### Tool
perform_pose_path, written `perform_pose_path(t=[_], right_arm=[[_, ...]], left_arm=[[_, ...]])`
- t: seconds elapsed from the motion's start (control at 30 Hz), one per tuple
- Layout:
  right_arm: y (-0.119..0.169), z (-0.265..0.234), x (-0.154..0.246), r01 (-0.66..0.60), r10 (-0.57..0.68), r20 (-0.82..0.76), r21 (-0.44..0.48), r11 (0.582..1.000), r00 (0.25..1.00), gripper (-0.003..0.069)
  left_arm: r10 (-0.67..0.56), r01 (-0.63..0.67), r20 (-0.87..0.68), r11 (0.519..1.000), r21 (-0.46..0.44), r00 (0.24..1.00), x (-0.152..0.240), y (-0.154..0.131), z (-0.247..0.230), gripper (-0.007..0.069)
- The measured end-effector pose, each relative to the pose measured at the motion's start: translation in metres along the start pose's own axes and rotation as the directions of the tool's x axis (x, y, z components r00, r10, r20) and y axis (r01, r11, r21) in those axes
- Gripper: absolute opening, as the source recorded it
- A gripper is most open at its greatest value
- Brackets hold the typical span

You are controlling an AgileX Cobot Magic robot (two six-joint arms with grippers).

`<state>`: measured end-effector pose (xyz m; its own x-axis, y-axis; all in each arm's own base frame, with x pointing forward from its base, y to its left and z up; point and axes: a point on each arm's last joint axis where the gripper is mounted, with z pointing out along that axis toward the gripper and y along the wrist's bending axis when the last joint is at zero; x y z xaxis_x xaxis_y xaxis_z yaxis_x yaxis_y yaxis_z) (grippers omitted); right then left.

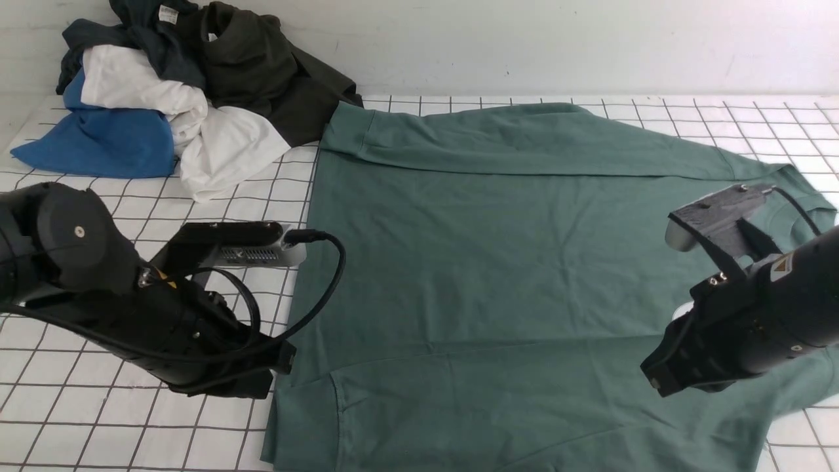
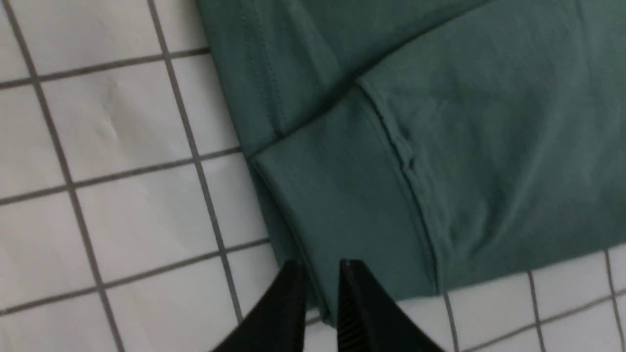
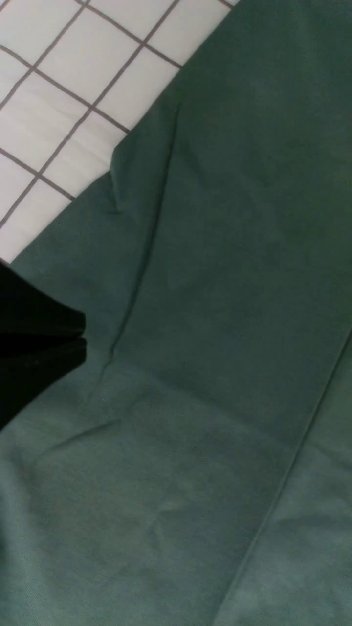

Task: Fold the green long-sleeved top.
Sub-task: Use the left arm to clamp the cuff closest to it, then use the left arm to drag and place the cuff at the centered position on the left edge of the fabric

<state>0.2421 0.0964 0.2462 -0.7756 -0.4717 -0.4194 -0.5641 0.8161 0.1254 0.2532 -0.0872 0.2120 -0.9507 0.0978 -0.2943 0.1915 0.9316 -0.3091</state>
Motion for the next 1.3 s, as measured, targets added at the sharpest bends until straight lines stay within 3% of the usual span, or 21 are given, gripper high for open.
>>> perform_pose_path(t=[0.1,0.27,0.37,0.53,0.57,0.6,0.7,1.03,1.13,1.3], right_arm=[[0.001,0.0,-0.001,-0.014,0.014,0.009,-0.012,1.0,1.0,-0.001],[0.001,0.0,-0.001,-0.017,0.017,0.014,-0.013,1.0,1.0,-0.001],[0.001,0.0,-0.001,-0.018,0.018,0.014,-0.013,1.0,1.0,-0.001],[0.001,0.0,-0.001,-0.02,0.02,0.015,-0.015,1.0,1.0,-0.001],[0.001,0.0,-0.001,-0.02,0.02,0.015,-0.015,1.0,1.0,-0.001],[0.001,0.0,-0.001,-0.02,0.02,0.015,-0.015,1.0,1.0,-0.001],[0.001,0.0,-0.001,-0.02,0.02,0.016,-0.015,1.0,1.0,-0.001],[0.002,0.0,-0.002,-0.019,0.019,0.017,-0.017,1.0,1.0,-0.001],[0.001,0.0,-0.001,-0.015,0.015,0.016,-0.014,1.0,1.0,-0.001],[0.001,0.0,-0.002,-0.01,0.01,0.022,-0.008,1.0,1.0,-0.001]], left_arm=[[-0.029,0.029,-0.031,1.0,-0.004,0.999,-0.003,0.005,0.018,0.0263],[-0.076,0.076,-0.087,0.997,0.004,0.993,-0.004,0.01,0.043,0.0363],[-0.088,0.089,-0.1,0.996,0.004,0.991,-0.006,0.012,0.05,0.0336],[-0.044,0.045,-0.087,0.999,0.001,0.995,-0.009,0.008,0.057,0.0152],[-0.042,0.042,-0.087,0.999,0.001,0.995,-0.009,0.008,0.058,0.0144],[-0.013,0.013,-0.081,1.0,0.003,0.997,-0.009,0.004,0.06,0.008],[0.041,-0.04,-0.065,0.999,0.007,0.997,-0.009,-0.003,0.062,0.0009],[0.231,-0.235,0.075,0.971,0.038,0.97,-0.051,-0.042,0.017,-0.0007],[0.297,-0.3,0.128,0.954,0.006,0.946,-0.069,-0.049,-0.002,-0.0007],[0.442,-0.42,0.232,0.897,-0.141,0.867,-0.104,-0.057,-0.039,-0.0007]])
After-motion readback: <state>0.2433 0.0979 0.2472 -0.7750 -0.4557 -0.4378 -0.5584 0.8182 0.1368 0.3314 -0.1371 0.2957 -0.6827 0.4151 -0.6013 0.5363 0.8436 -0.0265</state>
